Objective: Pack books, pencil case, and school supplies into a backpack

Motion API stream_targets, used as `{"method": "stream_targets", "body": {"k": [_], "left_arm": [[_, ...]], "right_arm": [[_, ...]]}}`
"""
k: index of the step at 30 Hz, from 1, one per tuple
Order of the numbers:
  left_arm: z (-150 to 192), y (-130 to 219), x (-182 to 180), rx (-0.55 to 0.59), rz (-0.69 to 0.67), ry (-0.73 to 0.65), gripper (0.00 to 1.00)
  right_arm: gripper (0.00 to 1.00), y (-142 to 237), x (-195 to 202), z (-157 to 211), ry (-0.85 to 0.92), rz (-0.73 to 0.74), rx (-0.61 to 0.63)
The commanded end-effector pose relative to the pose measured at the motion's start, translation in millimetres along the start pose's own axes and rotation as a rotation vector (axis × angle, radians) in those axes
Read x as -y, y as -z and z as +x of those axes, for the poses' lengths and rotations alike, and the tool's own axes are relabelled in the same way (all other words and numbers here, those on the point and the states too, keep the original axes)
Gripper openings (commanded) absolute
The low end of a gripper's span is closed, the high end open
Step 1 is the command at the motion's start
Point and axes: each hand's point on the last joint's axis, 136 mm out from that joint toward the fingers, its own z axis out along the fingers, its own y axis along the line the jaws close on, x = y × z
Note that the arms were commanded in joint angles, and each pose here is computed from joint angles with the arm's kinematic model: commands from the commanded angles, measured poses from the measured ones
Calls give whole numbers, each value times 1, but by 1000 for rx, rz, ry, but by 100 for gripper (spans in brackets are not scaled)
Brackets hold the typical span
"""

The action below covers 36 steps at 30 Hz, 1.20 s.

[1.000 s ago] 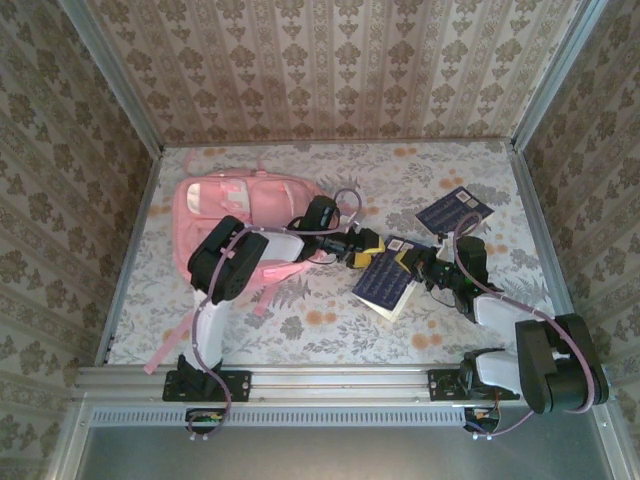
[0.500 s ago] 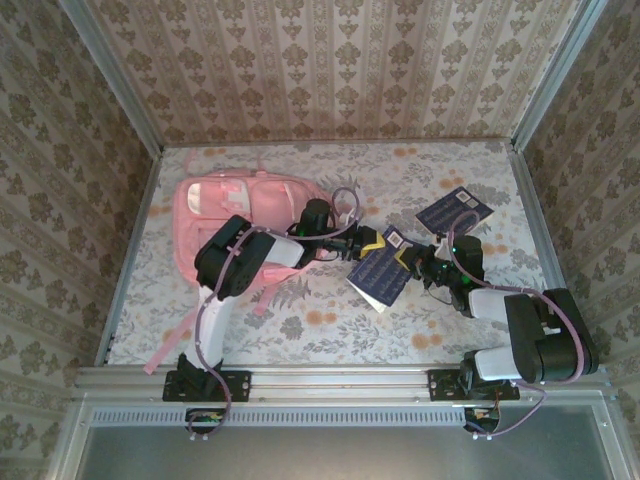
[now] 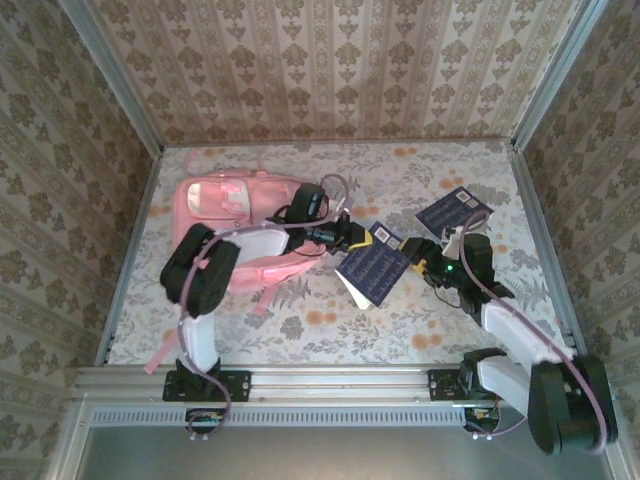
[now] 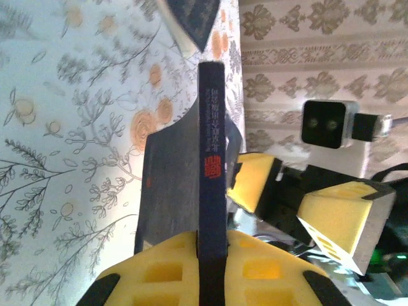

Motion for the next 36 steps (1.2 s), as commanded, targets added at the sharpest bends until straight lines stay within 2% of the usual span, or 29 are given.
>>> {"method": "stream_targets", "body": {"k": [1, 5, 8, 13, 16, 18, 19, 21, 25, 27, 29, 31, 33, 36], "left_arm": [[14, 35, 41, -22, -164, -304, 0], [8, 66, 61, 22, -230, -405, 0], [2, 87, 73, 65, -251, -452, 0], [-9, 111, 108, 162, -77, -435, 0], [-7, 115, 127, 170, 13, -425, 0], [-1, 115, 137, 145, 49, -442, 0], [4, 116, 137, 130, 34, -460, 0], [11, 123, 135, 119, -33, -529, 0], [30, 136, 132, 135, -120, -699, 0], [37, 146, 125, 184, -210, -818, 0], [39, 158, 113, 250, -377, -990, 0], [39, 166, 101, 284, -540, -1105, 0], [34, 173, 94, 308, -657, -1162, 0], [35, 176, 98, 349, -770, -1263, 0]], "right_arm": [[78, 21, -7, -5, 143, 75, 51], [80, 39, -34, -14, 211, 32, 113], [82, 44, -62, -16, 242, -76, 117], [94, 29, -90, -6, 218, -216, 22], [98, 23, -117, 5, 227, -338, -49], [99, 20, -128, 10, 270, -348, -87], [99, 19, -128, 10, 308, -306, -85], [99, 21, -120, 3, 388, -199, -45], [93, 30, -123, -12, 497, -142, 49], [92, 32, -121, -21, 521, -96, 103], [91, 36, -127, -27, 505, -73, 120], [87, 36, -132, -30, 425, -53, 87], [84, 31, -138, -25, 340, -50, 7], [85, 21, -161, -7, 158, -176, -140]]}}
